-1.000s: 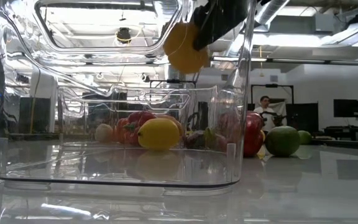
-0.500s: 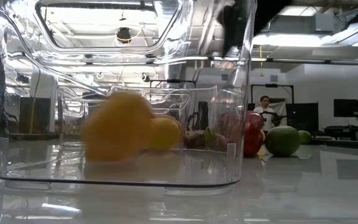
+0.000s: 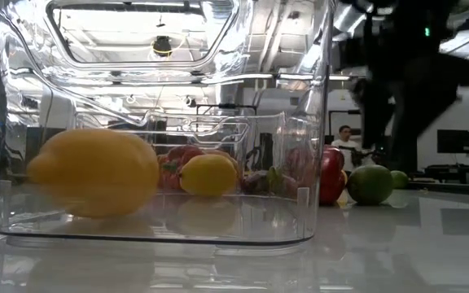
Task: Sort produce into baskets
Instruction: Put the bottom lime into the bottom transparent bin
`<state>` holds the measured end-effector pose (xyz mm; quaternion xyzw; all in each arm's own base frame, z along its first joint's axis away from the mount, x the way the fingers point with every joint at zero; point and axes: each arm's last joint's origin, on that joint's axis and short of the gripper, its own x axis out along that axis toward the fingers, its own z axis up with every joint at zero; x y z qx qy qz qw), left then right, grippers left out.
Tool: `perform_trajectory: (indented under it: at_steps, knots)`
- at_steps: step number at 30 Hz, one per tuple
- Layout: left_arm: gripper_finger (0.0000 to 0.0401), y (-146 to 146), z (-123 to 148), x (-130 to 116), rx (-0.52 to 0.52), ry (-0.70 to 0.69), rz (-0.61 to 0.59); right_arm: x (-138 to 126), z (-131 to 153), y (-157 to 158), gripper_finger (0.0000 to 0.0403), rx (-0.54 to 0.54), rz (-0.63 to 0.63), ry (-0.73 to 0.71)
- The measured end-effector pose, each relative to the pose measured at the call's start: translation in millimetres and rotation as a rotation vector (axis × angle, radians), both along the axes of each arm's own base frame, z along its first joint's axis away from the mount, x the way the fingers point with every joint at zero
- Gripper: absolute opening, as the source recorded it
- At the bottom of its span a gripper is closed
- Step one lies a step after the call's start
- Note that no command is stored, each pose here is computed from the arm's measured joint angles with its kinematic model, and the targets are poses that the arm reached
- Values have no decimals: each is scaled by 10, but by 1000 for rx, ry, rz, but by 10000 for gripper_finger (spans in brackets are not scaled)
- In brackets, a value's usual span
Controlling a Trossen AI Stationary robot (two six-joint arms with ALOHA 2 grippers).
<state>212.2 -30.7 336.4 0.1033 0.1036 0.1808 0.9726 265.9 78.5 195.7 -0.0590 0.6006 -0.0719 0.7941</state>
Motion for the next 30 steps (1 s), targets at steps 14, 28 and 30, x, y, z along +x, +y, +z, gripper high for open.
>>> perform_trajectory:
  at_steps: [14, 28, 30]
  knots:
    - [280, 19, -3, 2, 2, 3, 12, 165, -350, 51, 333, 19, 101, -43]
    - [280, 19, -4, 1, 2, 4, 12, 116, -187, 24, 197, -3, 85, 98]
    - [280, 19, 1, 2, 1, -1, 12, 146, -1, 25, 206, -44, 48, 117]
